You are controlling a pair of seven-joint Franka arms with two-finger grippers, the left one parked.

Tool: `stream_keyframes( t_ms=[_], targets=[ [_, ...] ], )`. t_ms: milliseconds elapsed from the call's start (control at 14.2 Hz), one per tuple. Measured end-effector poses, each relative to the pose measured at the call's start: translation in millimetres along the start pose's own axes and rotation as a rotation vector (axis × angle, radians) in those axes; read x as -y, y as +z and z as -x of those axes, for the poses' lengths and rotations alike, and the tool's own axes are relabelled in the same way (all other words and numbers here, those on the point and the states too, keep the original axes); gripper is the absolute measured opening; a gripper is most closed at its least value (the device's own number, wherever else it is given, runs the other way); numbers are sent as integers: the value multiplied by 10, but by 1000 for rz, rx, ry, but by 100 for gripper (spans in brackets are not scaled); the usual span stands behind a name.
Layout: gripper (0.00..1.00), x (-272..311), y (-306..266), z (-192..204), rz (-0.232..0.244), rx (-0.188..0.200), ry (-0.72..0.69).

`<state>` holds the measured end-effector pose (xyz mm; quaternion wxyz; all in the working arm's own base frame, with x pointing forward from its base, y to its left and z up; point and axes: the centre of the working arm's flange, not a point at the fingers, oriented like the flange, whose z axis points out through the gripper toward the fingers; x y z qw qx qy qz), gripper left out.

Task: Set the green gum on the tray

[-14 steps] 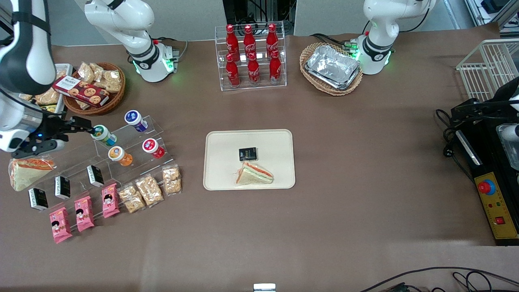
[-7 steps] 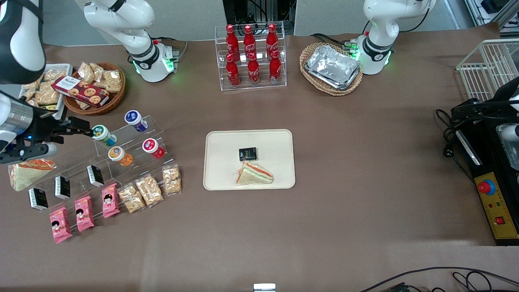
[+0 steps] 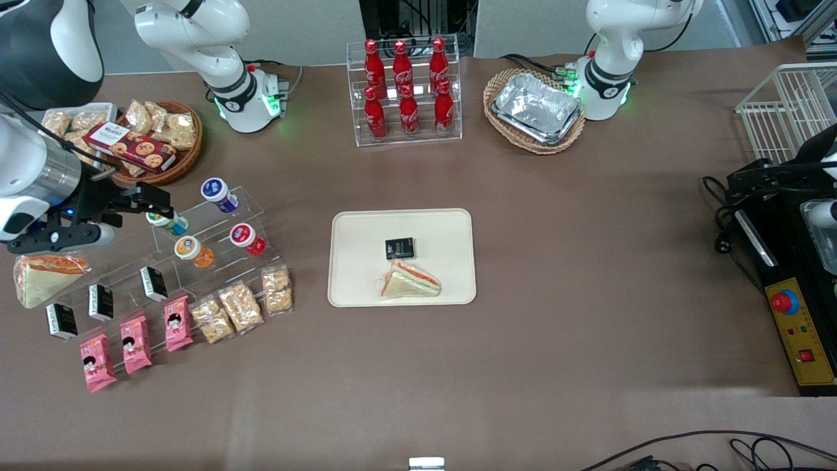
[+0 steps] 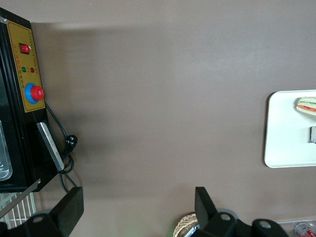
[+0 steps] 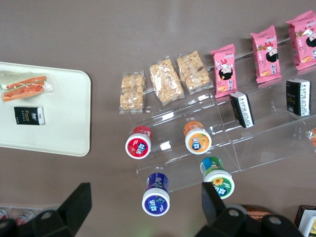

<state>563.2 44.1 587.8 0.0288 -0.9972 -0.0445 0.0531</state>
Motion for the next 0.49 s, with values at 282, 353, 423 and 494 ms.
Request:
stream_keyframes(
  t_ms=[282,353,423,494],
  targets=[
    [100,-71,-42,8,-1,-3,13],
    [100,-71,-43,8,-1,-2,13],
    [100,-71,-42,10,-1,0,13],
    [100,-75,-42,14,-1,2,13]
  ],
)
